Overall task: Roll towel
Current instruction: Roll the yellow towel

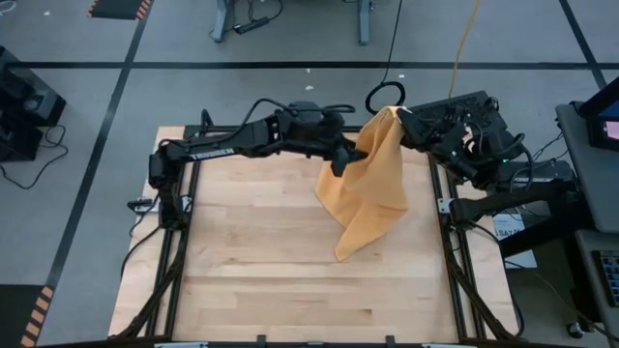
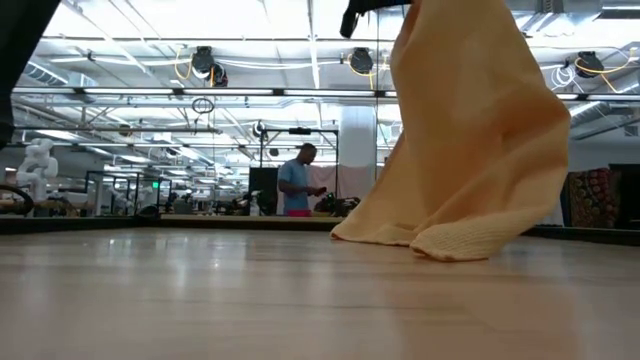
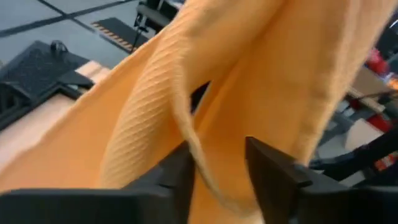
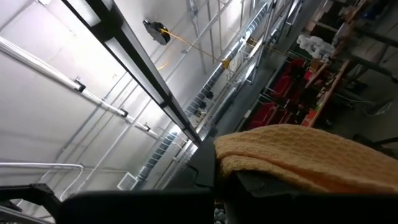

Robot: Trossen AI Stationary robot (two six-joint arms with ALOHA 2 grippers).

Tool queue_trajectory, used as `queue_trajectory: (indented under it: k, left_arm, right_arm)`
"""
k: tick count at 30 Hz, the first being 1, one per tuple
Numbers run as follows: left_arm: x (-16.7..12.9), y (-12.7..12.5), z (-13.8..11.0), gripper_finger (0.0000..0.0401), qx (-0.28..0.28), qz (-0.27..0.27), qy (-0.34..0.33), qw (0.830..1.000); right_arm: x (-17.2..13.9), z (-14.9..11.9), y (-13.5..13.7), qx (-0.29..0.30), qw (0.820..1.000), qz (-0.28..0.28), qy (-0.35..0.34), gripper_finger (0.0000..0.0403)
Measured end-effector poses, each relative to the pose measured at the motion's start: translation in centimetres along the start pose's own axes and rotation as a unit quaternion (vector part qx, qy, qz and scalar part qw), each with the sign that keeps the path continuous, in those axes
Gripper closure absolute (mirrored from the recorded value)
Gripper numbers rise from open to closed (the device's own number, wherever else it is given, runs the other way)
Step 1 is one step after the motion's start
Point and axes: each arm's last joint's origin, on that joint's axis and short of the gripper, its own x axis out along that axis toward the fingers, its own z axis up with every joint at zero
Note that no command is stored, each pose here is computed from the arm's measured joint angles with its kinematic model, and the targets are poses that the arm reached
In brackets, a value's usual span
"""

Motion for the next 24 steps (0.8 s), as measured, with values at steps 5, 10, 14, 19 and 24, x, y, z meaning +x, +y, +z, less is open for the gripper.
queue_trajectory:
  k: [5,10,14,19,24]
  left_arm:
    - [-1.6,0.3,1.9,0.0387,0.018,-0.002,-0.048,0.999]
    - [-6.0,1.0,5.4,0.039,0.024,0.018,-0.124,0.992]
    - [-10.0,0.9,7.4,0.0393,0.052,0.021,-0.16,0.985]
    - [-13.4,2.3,8.8,0.0394,0.071,0.026,-0.164,0.984]
    - [-14.7,4.1,8.4,0.038,0.059,0.073,-0.114,0.989]
  right_arm:
    - [0.2,0.3,-0.4,-0.027,0.999,-0.024,-0.023,0.0403]
    - [0.5,1.1,-1.1,-0.053,0.994,-0.059,-0.072,0.0403]
    - [0.7,1.2,-1.2,-0.052,0.995,-0.054,-0.071,0.0403]
    - [1.5,0.1,-1.9,-0.054,0.996,-0.051,-0.041,0.0403]
    - [2.6,-1.5,-3.2,-0.032,0.997,-0.071,-0.023,0.0403]
